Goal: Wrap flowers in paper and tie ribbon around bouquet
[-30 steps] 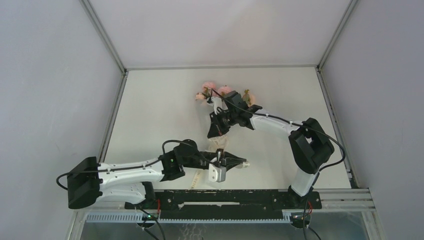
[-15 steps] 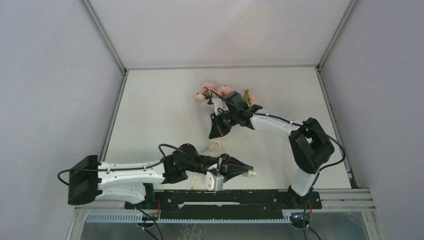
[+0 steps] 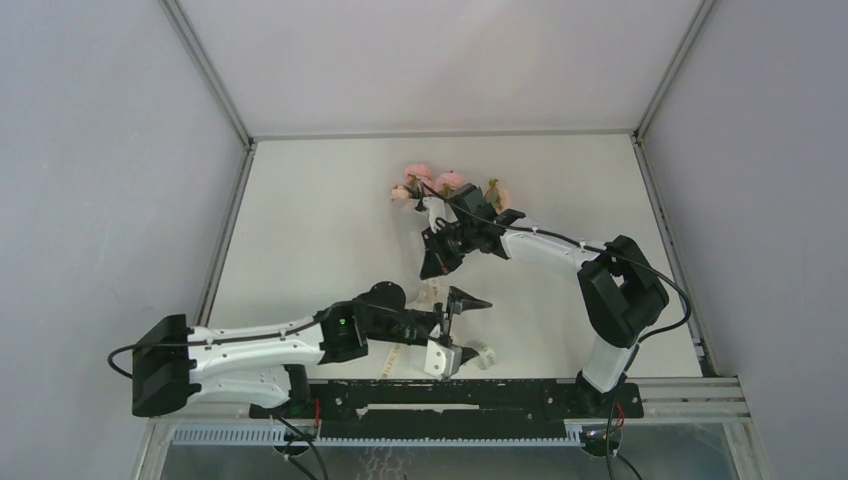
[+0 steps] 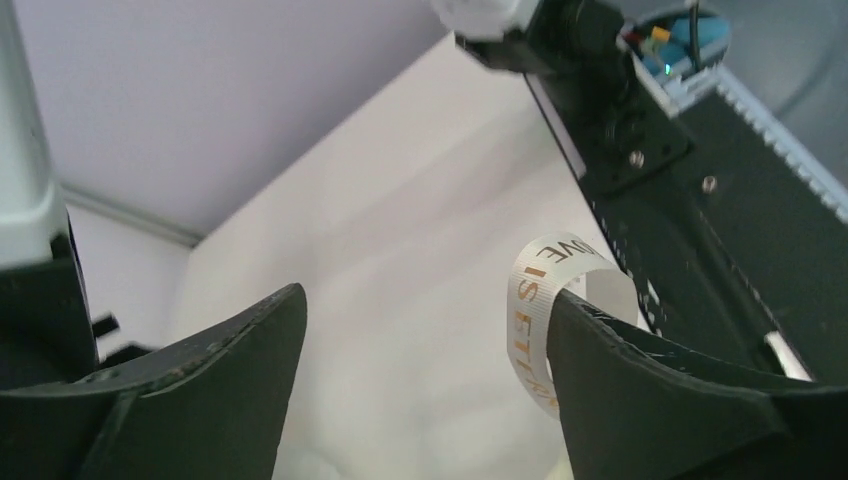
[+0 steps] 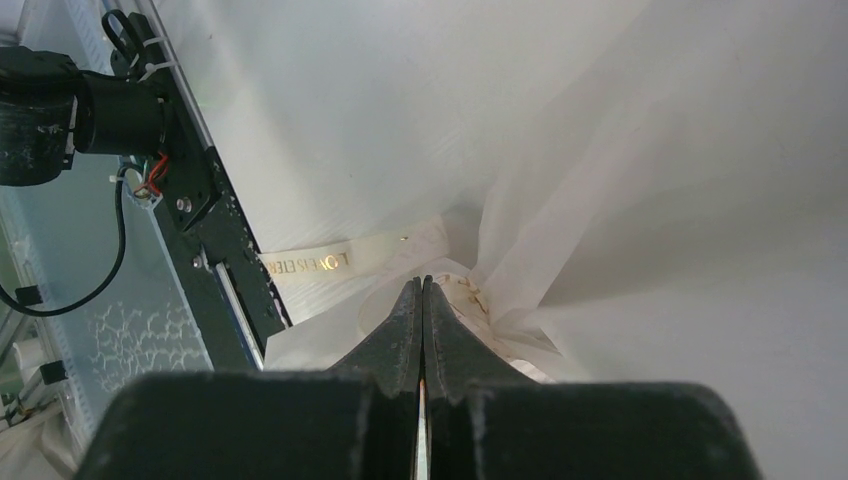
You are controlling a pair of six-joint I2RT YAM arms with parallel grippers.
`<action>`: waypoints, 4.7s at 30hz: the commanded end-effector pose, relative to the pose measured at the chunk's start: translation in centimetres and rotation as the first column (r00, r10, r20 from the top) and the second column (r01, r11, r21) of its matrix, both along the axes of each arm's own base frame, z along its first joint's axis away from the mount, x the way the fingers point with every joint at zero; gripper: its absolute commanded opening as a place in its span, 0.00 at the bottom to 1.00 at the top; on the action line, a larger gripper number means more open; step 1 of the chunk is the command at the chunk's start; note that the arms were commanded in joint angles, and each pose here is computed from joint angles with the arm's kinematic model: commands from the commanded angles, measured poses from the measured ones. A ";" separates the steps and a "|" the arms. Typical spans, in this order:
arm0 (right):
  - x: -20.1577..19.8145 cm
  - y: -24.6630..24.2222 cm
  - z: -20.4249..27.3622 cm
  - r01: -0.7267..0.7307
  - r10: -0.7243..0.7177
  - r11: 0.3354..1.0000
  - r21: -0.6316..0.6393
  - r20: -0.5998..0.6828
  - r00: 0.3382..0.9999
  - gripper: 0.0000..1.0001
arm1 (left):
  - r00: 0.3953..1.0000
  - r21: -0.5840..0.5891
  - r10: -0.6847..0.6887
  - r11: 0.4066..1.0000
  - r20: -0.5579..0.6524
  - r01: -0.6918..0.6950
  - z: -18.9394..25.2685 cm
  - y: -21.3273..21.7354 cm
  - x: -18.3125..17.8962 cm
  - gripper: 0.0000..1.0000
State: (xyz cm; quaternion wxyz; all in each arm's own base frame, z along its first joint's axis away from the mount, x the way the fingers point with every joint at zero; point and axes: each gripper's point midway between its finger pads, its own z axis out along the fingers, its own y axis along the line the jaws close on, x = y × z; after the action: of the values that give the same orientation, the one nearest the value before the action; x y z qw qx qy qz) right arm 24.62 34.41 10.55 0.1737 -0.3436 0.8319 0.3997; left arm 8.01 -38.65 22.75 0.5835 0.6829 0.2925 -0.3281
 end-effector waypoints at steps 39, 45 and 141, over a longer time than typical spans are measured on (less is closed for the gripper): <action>1.3 0.6 3.6 0.032 -0.036 0.999 0.032 0.130 0.991 0.00 | 0.939 0.583 -0.010 0.786 0.344 -0.205 -4.1 6.2 3.2 1.00; 1.2 0.7 3.7 0.046 -0.048 0.999 0.020 0.140 0.989 0.00 | 0.938 0.370 0.311 0.862 0.151 -0.346 3.0 6.1 5.0 0.91; -7.8 -1.4 2.1 -0.173 0.177 0.962 0.211 0.003 0.984 0.02 | 0.411 0.115 0.603 0.645 -0.684 -0.756 -10.9 16.2 19.0 0.00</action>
State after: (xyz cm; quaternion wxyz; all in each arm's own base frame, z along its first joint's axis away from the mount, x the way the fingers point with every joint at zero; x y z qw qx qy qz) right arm 18.95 31.89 11.49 0.2031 -0.3795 0.7926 0.4319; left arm 25.54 -21.71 9.18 0.5482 0.2483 0.7340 -0.3148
